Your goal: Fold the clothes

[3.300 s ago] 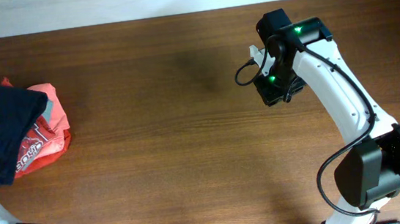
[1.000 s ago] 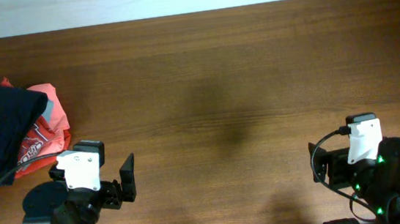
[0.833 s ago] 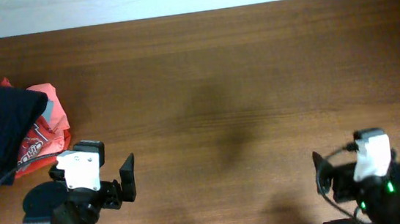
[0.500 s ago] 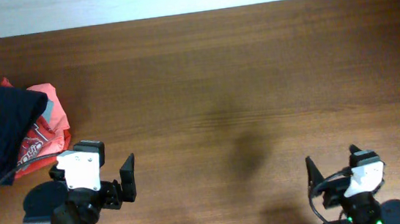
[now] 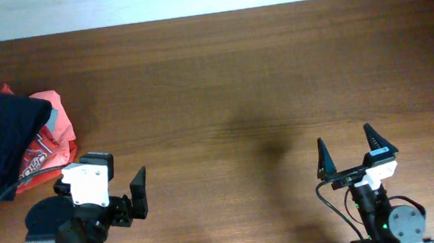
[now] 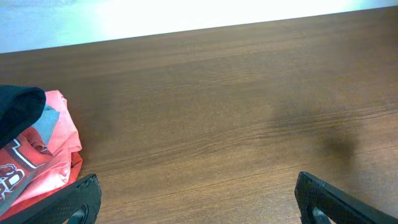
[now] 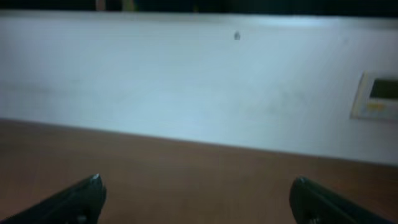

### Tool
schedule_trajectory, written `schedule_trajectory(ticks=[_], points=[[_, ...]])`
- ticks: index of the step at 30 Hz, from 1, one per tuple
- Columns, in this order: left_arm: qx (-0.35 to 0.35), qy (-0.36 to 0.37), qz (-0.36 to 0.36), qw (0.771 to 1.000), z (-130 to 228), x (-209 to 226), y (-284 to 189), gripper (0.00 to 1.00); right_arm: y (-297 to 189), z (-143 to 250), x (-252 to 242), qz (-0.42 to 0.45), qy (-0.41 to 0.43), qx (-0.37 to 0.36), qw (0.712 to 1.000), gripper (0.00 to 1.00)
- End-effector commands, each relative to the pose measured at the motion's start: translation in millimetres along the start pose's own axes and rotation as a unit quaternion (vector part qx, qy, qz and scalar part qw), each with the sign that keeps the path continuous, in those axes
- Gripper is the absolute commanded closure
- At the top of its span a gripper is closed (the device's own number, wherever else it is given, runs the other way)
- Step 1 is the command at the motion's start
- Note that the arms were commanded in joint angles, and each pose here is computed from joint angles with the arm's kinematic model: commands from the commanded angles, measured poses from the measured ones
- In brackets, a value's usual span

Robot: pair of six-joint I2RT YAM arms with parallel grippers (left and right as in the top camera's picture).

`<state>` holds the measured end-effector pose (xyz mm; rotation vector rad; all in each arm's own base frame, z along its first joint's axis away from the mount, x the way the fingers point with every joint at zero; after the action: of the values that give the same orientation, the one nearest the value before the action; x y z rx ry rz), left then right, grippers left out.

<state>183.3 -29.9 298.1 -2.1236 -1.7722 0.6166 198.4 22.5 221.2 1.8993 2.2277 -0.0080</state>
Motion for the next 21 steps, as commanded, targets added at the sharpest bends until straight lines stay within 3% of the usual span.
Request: schedule_trajectory(ticks=[1, 5, 21], points=[[0.0, -0.006, -0.002, 1.0, 1, 1, 0, 0.01, 2, 31, 5, -0.009, 0.004, 0.03, 1.0, 0.02], [0.0, -0.006, -0.002, 1.0, 1, 1, 0, 0.01, -2, 59, 12, -0.026, 0.018, 0.096, 0.995, 0.01], [0.001, -0.006, -0.002, 1.0, 1, 1, 0, 0.01, -2, 58, 11, -0.024, 0.032, 0.095, 0.995, 0.01]])
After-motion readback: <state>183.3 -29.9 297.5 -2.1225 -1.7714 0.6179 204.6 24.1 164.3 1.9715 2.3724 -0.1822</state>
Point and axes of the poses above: each gripper's point midway between its finger pads, its own y axis out along the fingers, its own x axis along the line the jaws close on, z = x × y, the point moved 4 cm from there along -y, back along the fingers, and after that the axes turned 7 degrees about -y, right-handed, at the moved point
